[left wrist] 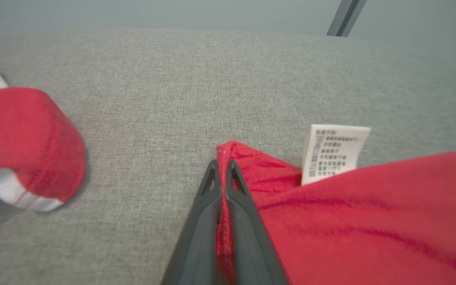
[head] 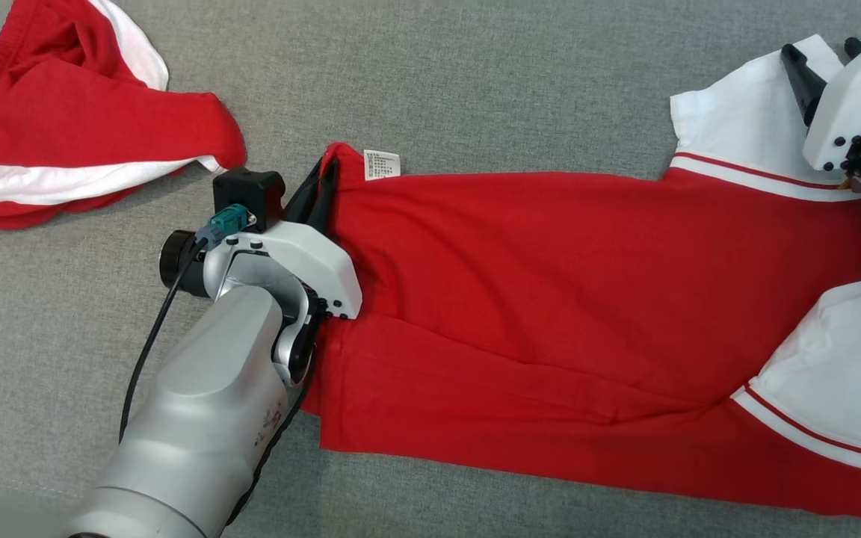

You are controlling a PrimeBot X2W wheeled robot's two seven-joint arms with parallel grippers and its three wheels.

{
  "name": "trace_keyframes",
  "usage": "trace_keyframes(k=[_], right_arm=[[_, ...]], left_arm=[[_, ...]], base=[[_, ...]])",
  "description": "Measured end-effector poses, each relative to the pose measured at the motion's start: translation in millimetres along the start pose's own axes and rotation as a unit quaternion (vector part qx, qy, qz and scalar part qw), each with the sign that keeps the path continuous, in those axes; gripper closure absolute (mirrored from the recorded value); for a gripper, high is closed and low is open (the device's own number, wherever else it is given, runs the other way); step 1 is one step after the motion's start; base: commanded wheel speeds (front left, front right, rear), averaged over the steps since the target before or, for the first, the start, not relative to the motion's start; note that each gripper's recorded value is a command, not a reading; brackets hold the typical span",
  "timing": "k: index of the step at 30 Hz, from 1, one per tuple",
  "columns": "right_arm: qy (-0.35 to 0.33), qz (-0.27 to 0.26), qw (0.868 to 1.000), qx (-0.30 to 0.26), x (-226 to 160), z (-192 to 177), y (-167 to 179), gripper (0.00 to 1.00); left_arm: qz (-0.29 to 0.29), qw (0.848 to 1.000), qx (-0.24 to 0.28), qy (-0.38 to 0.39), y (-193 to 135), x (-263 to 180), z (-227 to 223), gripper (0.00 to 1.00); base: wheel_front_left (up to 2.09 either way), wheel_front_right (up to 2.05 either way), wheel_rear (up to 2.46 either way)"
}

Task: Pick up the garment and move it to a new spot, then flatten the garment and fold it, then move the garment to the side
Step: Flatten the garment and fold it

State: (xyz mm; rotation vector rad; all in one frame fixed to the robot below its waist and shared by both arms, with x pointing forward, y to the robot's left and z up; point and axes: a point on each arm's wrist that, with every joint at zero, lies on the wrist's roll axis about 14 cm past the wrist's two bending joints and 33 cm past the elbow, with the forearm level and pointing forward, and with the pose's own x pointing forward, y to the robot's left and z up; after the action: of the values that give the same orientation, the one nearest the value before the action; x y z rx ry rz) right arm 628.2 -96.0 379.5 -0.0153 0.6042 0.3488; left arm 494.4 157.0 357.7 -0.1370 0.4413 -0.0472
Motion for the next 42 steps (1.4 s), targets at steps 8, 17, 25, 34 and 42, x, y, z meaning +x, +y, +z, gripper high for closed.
trace_keyframes(k=[8,17,25,34,42], right_arm=[[0.019,-0.006,1.000,-0.011,3,-11,-8,1.00],[-0.131,-0.058,0.989,-0.025,-22,42,-46,1.00],[-0.190,-0.071,0.979,-0.025,-53,62,-49,1.00],[-0.236,-0.041,0.971,-0.017,-108,45,-26,1.00],[-0.234,-0.038,0.971,0.032,-155,-8,-16,1.00]], left_arm=[[0.004,1.000,-0.003,0.004,-3,5,0,1.00],[0.025,0.998,0.001,-0.051,1,13,43,1.00],[0.022,0.996,-0.003,-0.085,-1,11,69,1.00],[0.005,0.996,-0.006,-0.086,-14,-16,56,1.00],[0.000,0.996,-0.029,-0.086,-23,-50,37,1.00]], base=[[0.00,0.00,0.00],[0.00,0.00,0.00],[0.00,0.00,0.00],[0.00,0.00,0.00],[0.00,0.00,0.00]])
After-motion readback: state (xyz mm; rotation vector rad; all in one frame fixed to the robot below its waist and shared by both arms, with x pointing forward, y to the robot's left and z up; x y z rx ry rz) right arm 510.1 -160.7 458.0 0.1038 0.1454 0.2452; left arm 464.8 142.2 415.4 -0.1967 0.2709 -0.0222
